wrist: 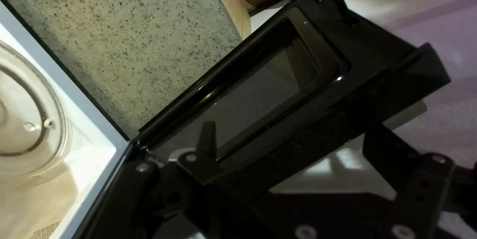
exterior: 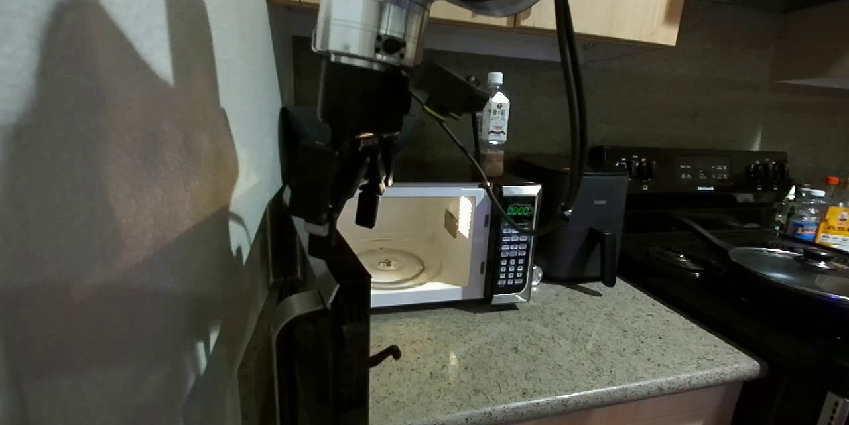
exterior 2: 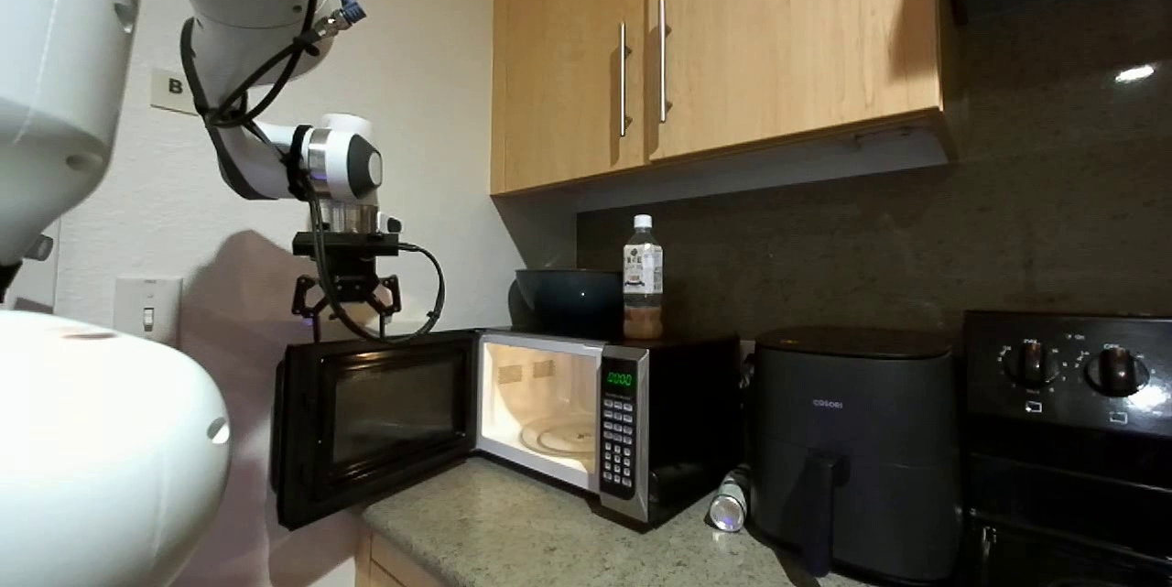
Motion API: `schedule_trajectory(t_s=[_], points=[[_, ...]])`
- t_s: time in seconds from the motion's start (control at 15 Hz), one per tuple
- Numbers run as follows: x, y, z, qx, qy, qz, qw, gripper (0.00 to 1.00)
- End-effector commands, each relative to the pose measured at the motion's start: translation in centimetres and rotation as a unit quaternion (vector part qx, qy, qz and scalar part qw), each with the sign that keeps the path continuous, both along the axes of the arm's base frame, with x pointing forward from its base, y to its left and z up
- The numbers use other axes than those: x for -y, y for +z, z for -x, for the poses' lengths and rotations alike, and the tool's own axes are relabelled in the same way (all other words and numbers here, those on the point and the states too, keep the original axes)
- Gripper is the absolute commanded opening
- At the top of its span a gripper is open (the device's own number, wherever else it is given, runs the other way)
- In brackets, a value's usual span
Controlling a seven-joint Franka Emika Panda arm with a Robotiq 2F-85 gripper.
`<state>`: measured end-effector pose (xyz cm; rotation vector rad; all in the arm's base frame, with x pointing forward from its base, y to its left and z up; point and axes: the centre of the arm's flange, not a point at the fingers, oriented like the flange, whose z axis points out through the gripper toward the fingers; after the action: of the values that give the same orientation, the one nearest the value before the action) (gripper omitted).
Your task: Close the microwave door
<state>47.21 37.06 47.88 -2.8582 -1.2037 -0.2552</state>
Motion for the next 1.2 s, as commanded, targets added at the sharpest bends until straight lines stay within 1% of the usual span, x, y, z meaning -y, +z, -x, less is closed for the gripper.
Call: schedule_trajectory(t_s=[0.0, 0.07, 0.2, 0.27, 0.4, 0.53, 0.73, 0.93, 1.13], points=[[-0.7, -0.8, -1.0, -0.027, -0.013, -0.013, 0.9995, 1.00], [-0.8, -0.9, -1.2, -0.027, -0.016, -0.013, 0.9994, 1.00], [-0.8, -0.9, -1.4, -0.015, -0.036, -0.001, 0.9992, 1.00], [-0.8, -0.8, -1.4, -0.013, -0.045, -0.001, 0.9989, 1.00], [-0.9, -0.3, -1.2, -0.031, -0.038, -0.019, 0.9986, 1.00], [-1.3, 0.1, -0.9, -0.051, -0.021, -0.050, 0.9972, 1.00], [-2.1, 0.1, -0.7, -0.075, -0.010, -0.096, 0.9925, 1.00], [-2.1, -0.5, -1.1, -0.097, -0.030, -0.110, 0.9887, 1.00], [-1.7, -1.3, -1.6, -0.099, -0.056, -0.101, 0.9883, 1.00]])
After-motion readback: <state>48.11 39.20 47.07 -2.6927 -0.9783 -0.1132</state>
